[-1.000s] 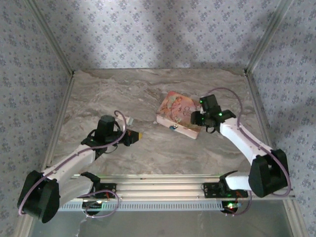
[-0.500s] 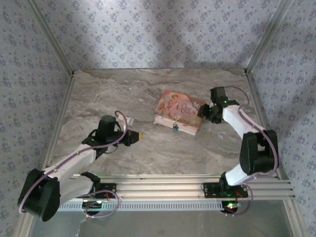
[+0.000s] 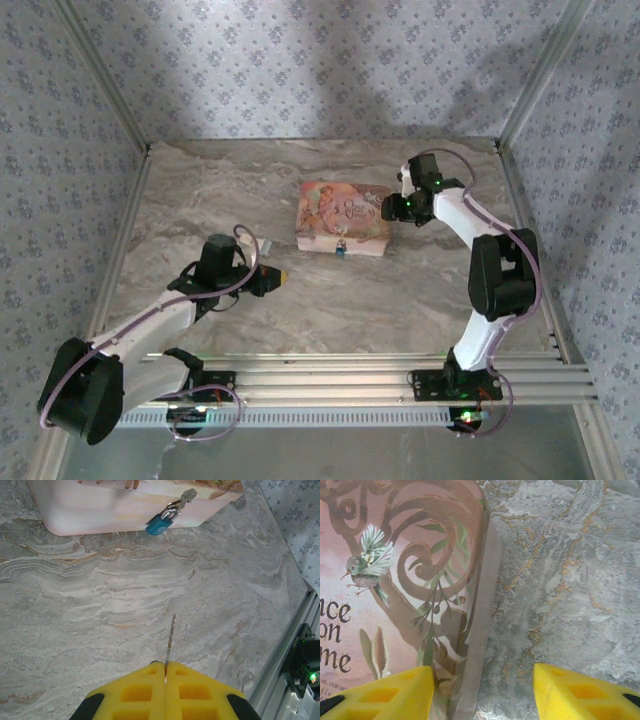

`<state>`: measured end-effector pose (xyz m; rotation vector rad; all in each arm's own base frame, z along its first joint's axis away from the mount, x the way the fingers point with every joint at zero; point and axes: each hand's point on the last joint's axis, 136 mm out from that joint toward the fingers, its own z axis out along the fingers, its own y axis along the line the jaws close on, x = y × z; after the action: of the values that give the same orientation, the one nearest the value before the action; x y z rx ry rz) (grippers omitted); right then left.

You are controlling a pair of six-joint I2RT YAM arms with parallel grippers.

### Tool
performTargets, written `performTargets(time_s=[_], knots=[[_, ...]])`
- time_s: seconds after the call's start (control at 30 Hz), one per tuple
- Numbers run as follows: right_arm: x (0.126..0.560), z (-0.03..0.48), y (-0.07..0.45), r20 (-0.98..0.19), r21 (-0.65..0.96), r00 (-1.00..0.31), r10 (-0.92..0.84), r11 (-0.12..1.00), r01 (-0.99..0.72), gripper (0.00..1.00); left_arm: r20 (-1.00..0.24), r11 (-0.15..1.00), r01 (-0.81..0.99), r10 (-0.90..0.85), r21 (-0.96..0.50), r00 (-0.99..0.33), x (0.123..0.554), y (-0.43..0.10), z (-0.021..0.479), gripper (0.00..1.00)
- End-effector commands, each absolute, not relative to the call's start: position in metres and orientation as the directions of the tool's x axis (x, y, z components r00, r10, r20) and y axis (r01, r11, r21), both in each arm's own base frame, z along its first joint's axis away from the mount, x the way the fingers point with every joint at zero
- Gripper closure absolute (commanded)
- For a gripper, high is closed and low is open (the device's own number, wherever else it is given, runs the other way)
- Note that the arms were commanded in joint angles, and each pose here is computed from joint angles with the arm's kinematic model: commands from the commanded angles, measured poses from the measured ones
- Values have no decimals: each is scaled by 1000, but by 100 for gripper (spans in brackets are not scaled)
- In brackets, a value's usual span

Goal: Unlock a padlock with a key

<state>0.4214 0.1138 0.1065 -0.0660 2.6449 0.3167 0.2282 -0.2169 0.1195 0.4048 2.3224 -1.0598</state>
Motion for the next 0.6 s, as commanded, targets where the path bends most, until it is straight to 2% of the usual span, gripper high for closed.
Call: performTargets(time_s=[0.0, 0.1, 0.2, 0.33, 0.57], knots=[[408, 150, 94, -544, 97, -836, 70, 995, 20, 43, -627, 636, 502, 35, -586, -778, 237, -222, 138, 100], [390, 175, 87, -592, 62, -794, 141, 990, 130, 43, -633, 635, 506, 35, -584, -774, 237, -223, 140, 100], [368, 191, 103, -652, 48, -744, 149, 987, 156, 42, -642, 634, 514, 35, -578, -766, 237, -223, 141, 100], [337, 178, 158, -688, 80, -716, 120, 993, 89, 41, -647, 620, 527, 40, -581, -761, 235, -224, 138, 100], [306, 123, 243, -618, 167, -779, 110, 986, 6, 40, -662, 510, 588, 47, -628, -748, 224, -238, 142, 100]])
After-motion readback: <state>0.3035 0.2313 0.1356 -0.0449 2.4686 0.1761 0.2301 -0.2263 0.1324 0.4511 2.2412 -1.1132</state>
